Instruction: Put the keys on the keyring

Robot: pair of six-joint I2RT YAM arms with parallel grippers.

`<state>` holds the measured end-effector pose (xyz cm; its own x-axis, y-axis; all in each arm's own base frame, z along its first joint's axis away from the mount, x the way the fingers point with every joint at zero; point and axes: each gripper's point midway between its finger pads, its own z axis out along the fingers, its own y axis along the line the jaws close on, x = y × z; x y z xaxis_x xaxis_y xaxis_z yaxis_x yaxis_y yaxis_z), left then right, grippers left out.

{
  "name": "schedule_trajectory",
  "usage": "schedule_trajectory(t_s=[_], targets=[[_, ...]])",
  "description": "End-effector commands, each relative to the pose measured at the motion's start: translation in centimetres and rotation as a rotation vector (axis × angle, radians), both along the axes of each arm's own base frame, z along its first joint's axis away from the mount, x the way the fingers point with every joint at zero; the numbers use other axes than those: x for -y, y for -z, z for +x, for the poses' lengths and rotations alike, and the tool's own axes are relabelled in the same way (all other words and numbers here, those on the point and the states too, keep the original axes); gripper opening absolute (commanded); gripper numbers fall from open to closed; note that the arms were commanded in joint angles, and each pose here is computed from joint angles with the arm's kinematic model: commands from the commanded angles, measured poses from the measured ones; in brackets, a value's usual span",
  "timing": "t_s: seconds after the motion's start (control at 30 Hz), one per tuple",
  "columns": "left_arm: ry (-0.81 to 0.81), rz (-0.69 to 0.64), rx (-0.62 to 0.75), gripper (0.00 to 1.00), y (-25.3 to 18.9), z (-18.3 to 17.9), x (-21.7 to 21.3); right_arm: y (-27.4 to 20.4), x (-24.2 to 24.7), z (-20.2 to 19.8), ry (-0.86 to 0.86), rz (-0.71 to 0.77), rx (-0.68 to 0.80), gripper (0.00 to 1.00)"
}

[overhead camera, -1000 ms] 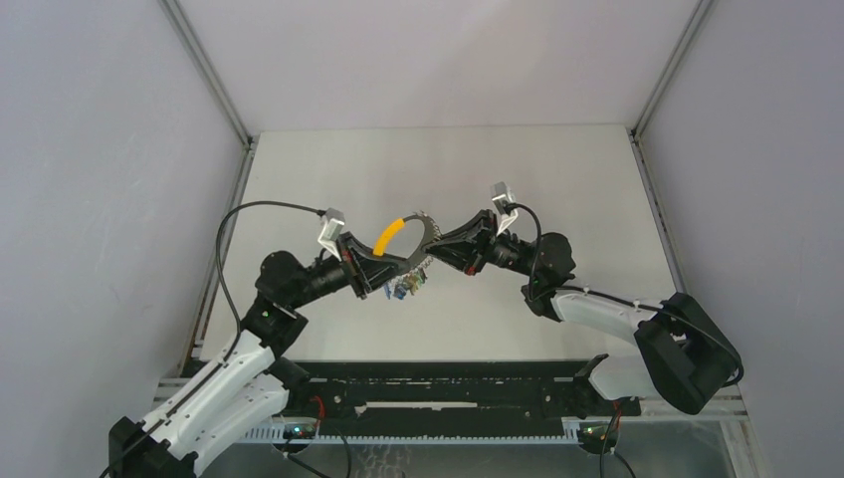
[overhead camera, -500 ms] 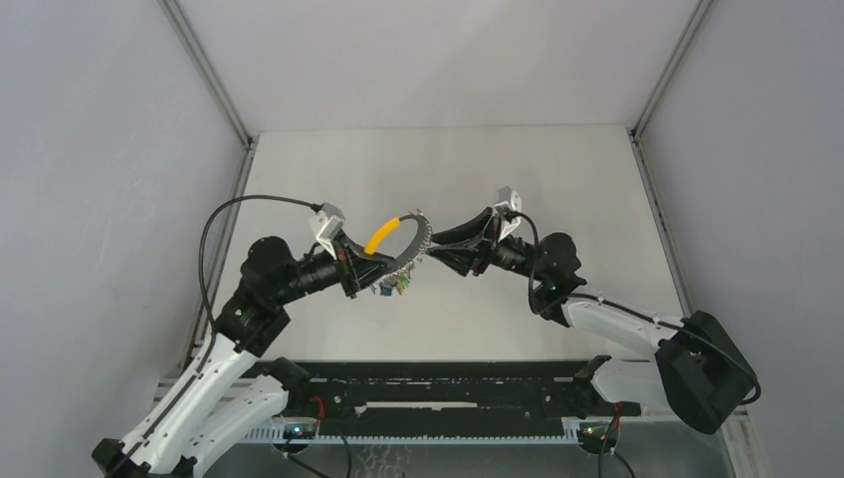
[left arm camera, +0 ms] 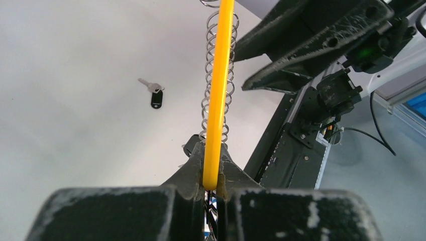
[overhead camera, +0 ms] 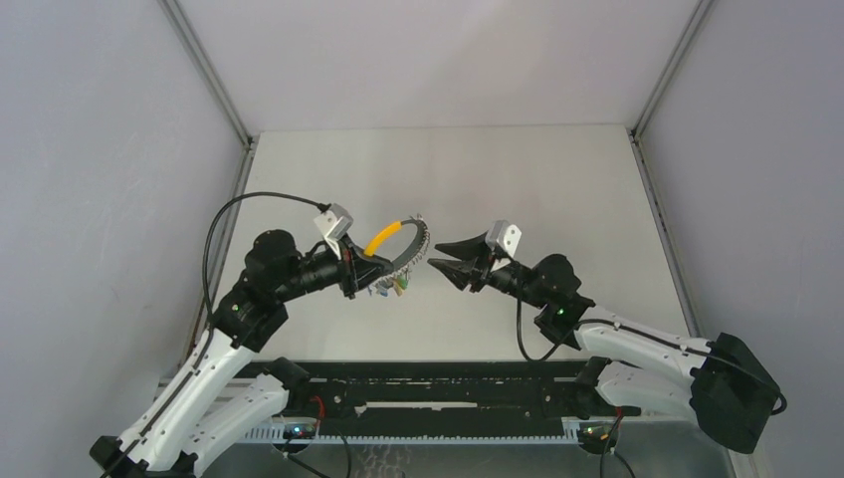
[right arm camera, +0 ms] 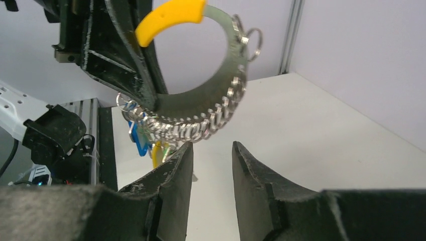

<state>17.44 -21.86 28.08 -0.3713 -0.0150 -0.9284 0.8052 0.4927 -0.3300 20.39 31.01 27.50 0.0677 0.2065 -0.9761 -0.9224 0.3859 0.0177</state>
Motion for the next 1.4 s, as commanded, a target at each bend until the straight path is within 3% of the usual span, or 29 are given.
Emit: schedule_trajectory(t_s=[0.0, 0.17, 0.77, 1.37], targets=[[-0.016, -0.039, 0.134, 0.00, -4.4, 0.3, -0.4, -1.0, -0.4, -0.3, 0.062, -0.024, 0.139, 0.34], [-0.029, -0.031, 0.136, 0.00, -4.2, 0.6, -0.5, -1.0, -1.4, -0.9, 0.059, -0.019, 0.156, 0.32], [-0.031, -0.030, 0.139, 0.00, -3.9, 0.6, -0.5, 0.2, -3.5, -1.1, 0.111, -0.042, 0.195, 0.12], [-0.015, -0.047, 0.135, 0.00, -3.9, 0.4, -0.2, 0.2, -4.2, -1.3, 0.123, -0.060, 0.212, 0.12]])
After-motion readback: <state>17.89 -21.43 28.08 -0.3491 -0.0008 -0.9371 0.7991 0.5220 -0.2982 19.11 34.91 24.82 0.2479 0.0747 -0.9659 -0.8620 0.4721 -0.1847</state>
